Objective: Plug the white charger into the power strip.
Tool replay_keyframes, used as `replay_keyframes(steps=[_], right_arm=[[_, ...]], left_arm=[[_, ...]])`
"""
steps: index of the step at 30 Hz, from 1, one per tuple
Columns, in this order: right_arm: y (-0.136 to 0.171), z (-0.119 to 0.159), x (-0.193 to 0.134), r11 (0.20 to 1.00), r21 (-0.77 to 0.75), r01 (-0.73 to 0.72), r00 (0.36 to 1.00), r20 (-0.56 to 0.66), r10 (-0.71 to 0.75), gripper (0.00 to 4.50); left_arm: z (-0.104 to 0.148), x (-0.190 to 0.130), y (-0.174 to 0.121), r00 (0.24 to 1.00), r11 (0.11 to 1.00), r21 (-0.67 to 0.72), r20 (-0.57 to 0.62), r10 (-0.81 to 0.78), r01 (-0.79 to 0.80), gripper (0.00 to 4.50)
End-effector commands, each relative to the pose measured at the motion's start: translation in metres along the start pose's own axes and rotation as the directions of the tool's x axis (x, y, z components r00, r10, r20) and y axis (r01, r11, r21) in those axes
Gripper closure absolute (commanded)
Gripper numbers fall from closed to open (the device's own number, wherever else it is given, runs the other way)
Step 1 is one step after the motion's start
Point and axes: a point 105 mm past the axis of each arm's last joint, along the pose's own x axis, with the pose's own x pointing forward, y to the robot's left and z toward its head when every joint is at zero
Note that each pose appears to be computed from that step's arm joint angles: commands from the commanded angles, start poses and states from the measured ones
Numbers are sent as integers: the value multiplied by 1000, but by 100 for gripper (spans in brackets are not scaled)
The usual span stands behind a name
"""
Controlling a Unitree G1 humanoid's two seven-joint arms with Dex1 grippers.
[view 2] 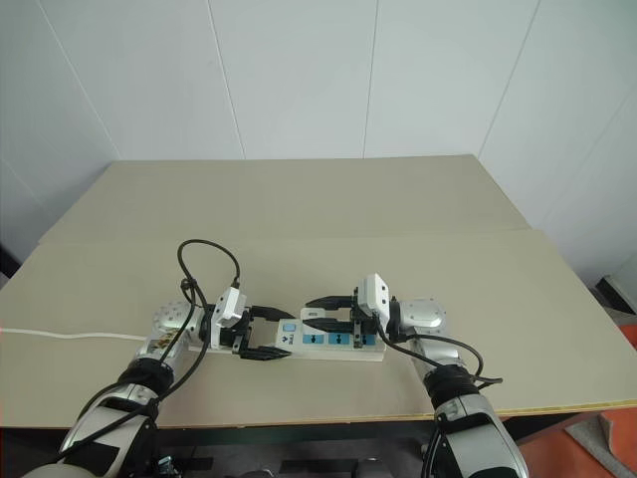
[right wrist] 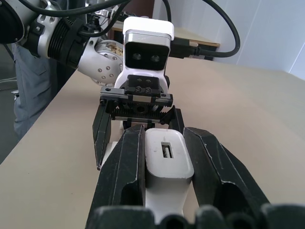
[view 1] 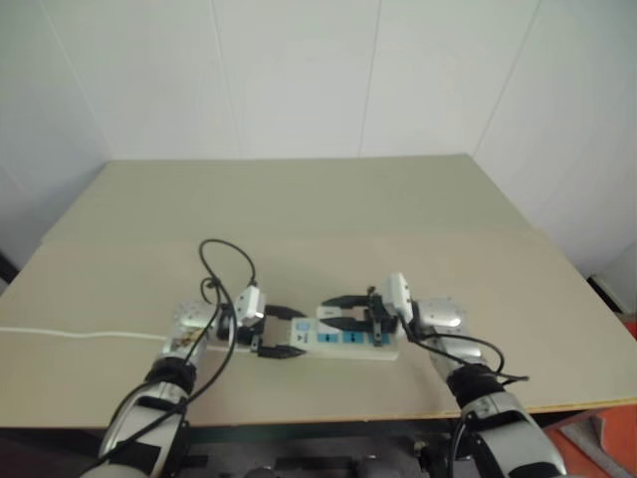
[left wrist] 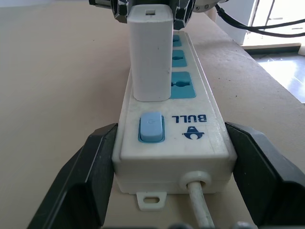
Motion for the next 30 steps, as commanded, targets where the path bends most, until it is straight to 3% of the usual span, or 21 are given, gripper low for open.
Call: replay_keyframes(steps=[1,8,12,16,20,25,30], right_arm=[[22,-33,-4,995,86,-50,992,-111,59,242],[19,-28,-10,998,53,-43,994,-100,49,7],[18,-27,-17,998,43,-41,993,-113,46,2],[16,-25,-23,999,25,-24,992,-123,27,2],[9,-17,-29,999,-24,30,995,-98,-32,0],[1,-2,-40,996,-57,62,995,-81,-66,0],[-8,31,-68,985,-121,125,991,-36,-130,0]], left_arm=[[-4,6,-7,999,999,21,-30,-37,38,127],[-4,7,-6,999,999,22,-29,-34,35,127],[-5,8,-5,999,999,13,-29,-29,30,127],[-8,10,2,998,996,-94,-58,-9,4,127],[7,11,6,999,996,-91,31,-21,24,4],[27,3,8,993,998,-52,116,-20,26,4],[66,-20,18,970,995,-90,239,52,-31,4]])
